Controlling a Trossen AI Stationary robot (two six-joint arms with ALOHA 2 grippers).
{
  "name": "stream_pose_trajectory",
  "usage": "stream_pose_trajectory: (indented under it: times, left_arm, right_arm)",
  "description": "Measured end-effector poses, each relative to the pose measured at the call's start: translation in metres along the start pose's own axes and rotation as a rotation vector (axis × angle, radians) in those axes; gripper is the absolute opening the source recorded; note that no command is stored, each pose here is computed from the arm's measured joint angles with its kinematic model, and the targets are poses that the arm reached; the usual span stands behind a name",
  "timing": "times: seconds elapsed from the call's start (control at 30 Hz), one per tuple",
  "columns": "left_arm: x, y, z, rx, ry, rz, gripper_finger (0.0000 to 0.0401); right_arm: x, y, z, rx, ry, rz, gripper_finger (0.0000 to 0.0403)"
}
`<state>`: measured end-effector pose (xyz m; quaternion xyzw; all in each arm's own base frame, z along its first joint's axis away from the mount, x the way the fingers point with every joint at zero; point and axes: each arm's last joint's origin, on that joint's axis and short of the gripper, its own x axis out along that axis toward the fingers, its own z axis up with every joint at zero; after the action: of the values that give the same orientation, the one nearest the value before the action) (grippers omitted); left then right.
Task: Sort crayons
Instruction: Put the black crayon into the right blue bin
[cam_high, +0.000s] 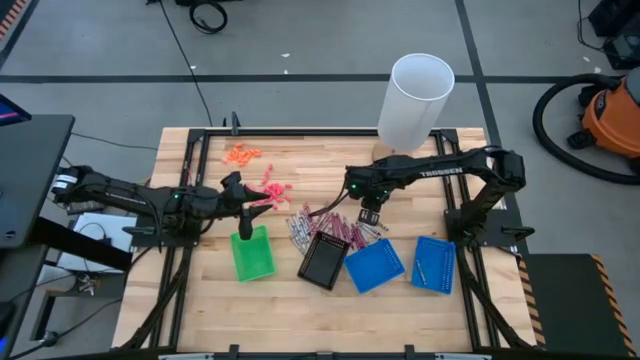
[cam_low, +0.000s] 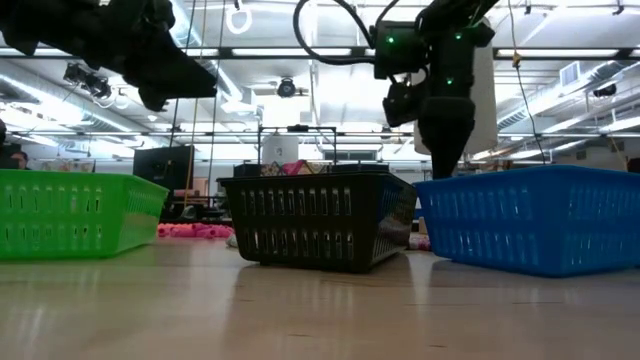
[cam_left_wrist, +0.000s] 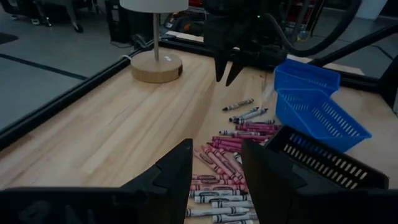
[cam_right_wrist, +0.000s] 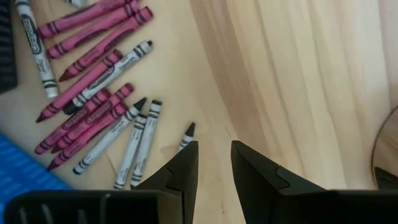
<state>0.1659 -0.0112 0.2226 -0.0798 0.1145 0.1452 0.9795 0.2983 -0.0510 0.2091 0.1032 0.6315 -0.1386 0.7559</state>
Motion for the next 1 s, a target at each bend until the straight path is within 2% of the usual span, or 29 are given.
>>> stream_pose_trajectory:
  times: [0.13, 0.27, 0.57, 1.0]
  left_arm:
    - [0.0, 0.0, 0.0, -0.004, 0.005, 0.001, 0.0149]
    - [0.0, 0.0, 0.0, -0.006, 0.0, 0.0, 0.0149]
    - [0.0, 0.0, 0.0, -0.006, 0.0, 0.0, 0.0149]
    - [0.0, 0.0, 0.0, -0.008, 0.0, 0.0, 0.0149]
  right_arm:
    - [0.001, -0.005, 0.001, 0.026, -0.001, 0.001, 0.0105]
    - [0.002, -0.005, 0.002, 0.035, 0.005, 0.051, 0.0105]
    - [0.037, 0.003, 0.004, 0.049, 0.103, 0.052, 0.0105]
    - [0.054, 0.009, 0.0, 0.085, 0.175, 0.073, 0.0105]
